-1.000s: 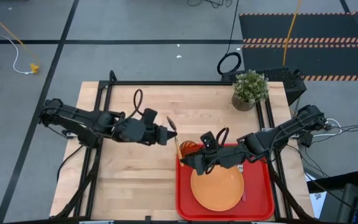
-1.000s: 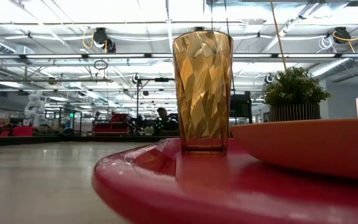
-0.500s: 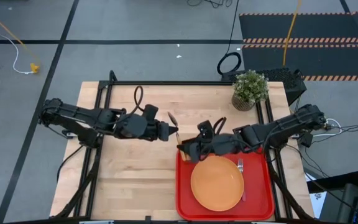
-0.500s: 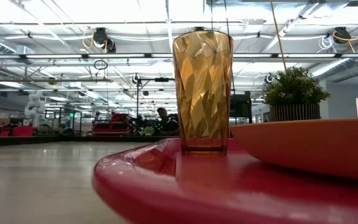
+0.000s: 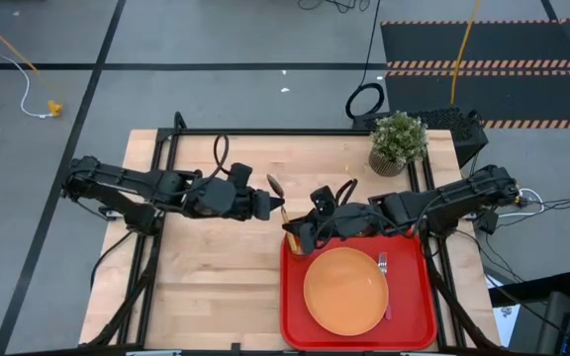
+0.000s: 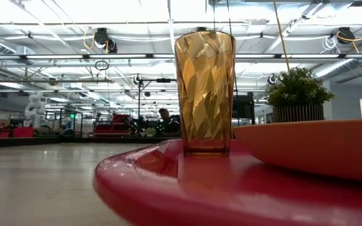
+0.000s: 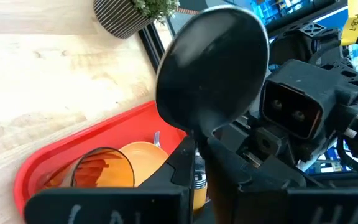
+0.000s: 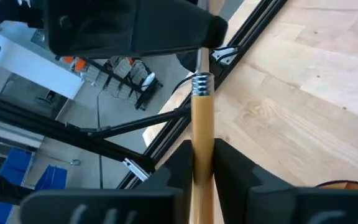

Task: Pick and place plate/cup/fork/spoon on tray
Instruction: Put the yellow spoon on the red tray to the right of the red fork

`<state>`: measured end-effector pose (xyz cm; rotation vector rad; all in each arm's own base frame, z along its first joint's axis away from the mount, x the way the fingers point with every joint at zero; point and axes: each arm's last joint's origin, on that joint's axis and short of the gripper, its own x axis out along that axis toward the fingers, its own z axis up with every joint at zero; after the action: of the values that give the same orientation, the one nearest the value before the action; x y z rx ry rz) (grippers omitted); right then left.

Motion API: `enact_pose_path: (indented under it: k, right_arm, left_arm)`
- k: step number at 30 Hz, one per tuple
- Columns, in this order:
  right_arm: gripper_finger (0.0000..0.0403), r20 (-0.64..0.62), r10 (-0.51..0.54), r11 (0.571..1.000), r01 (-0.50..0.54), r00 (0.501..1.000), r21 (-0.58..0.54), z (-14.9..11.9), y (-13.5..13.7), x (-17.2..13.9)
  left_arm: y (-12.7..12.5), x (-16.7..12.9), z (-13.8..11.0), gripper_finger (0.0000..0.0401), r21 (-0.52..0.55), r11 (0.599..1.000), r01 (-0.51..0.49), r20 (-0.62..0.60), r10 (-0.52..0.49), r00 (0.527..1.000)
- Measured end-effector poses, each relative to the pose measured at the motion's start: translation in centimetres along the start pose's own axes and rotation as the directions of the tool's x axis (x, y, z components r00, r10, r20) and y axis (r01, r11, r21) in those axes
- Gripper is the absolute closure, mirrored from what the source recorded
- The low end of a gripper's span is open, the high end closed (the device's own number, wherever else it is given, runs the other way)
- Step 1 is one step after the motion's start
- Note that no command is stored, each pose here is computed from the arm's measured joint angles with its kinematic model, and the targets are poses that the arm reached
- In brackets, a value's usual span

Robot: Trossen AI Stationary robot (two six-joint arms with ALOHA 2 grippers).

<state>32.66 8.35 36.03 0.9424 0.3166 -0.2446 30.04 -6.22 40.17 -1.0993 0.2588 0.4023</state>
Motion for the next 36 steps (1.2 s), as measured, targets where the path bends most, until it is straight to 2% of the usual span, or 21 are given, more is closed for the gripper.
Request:
enact_pose_path:
  k: [3,8,18,23,30,36]
  right_arm:
    - [0.0386,-0.009,0.006,1.0,-0.006,1.0,-0.014,0.2,-0.1,0.1]
    - [0.0386,-0.028,0.026,1.0,-0.026,0.999,-0.003,0.7,-0.2,0.2]
    - [0.0386,-0.049,0.078,0.997,-0.078,0.996,0.02,2.5,-0.3,-1.6]
    - [0.0386,-0.052,0.128,0.992,-0.127,0.99,0.011,3.5,0.0,-2.9]
    - [0.0386,-0.125,0.253,0.967,-0.252,0.959,0.026,4.5,0.5,-4.8]
    - [0.0386,-0.209,0.427,0.903,-0.428,0.88,0.043,4.9,1.6,-5.7]
  left_arm:
    - [0.0,0.0,0.1,0.0375,0.001,1.0,0.001,0.004,-0.001,1.0]
    - [-0.3,0.1,0.2,0.0365,0.032,0.999,0.03,0.012,-0.031,0.999]
    - [-0.8,0.2,0.6,0.0246,0.071,0.992,0.106,-0.033,-0.104,0.994]
    - [-1.6,0.1,0.8,0.0213,0.119,0.973,0.198,-0.044,-0.194,0.98]
    - [-2.5,-0.1,1.3,0.0208,0.246,0.921,0.303,-0.031,-0.305,0.952]
    - [-3.5,-0.4,2.0,0.0208,0.393,0.823,0.41,-0.042,-0.43,0.902]
